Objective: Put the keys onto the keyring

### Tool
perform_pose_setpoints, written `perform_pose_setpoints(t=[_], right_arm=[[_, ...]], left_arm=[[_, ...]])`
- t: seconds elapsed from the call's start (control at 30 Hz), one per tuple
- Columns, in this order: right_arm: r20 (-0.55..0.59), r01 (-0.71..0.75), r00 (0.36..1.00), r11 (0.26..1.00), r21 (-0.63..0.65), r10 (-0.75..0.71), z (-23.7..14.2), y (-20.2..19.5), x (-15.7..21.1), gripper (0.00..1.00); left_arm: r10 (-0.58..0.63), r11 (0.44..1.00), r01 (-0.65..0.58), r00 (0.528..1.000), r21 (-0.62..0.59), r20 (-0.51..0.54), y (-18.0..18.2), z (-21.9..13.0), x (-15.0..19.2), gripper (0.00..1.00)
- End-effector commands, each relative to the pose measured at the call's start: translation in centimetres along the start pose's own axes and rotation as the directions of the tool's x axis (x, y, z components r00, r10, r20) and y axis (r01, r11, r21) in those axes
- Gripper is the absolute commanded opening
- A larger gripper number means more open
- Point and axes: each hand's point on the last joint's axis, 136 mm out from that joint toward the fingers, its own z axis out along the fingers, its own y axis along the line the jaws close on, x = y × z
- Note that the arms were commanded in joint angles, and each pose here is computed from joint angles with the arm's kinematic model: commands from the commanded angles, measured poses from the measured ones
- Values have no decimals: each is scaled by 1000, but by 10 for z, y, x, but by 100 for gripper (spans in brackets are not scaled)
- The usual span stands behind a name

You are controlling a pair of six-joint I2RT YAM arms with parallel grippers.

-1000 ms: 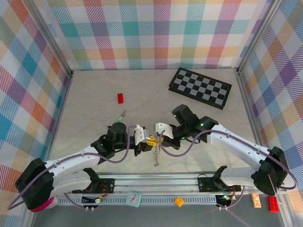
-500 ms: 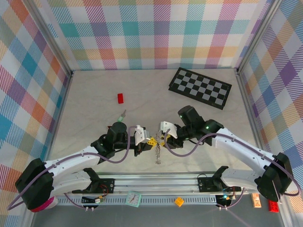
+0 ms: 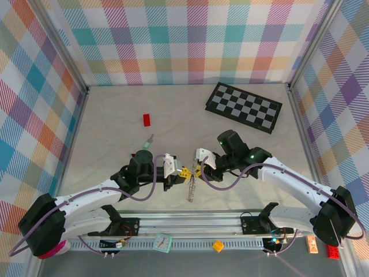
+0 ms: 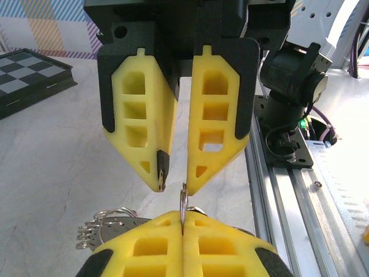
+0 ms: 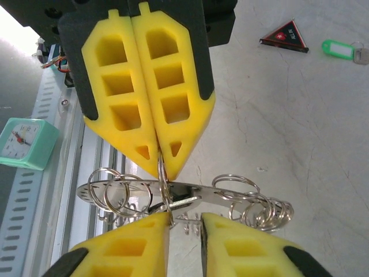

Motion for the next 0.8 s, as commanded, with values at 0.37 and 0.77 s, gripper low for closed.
perform_pose_setpoints(t=[0.37, 0.77], right_arm=[[-9, -46, 999, 997, -67, 46, 10, 4, 5, 0], [54, -52, 997, 999, 9, 51, -1, -1, 0, 37]], left_arm=[[57, 998, -58, 988, 3, 145, -5, -6, -30, 0], [49, 999, -45, 983, -25, 176, -2, -6, -28, 0]])
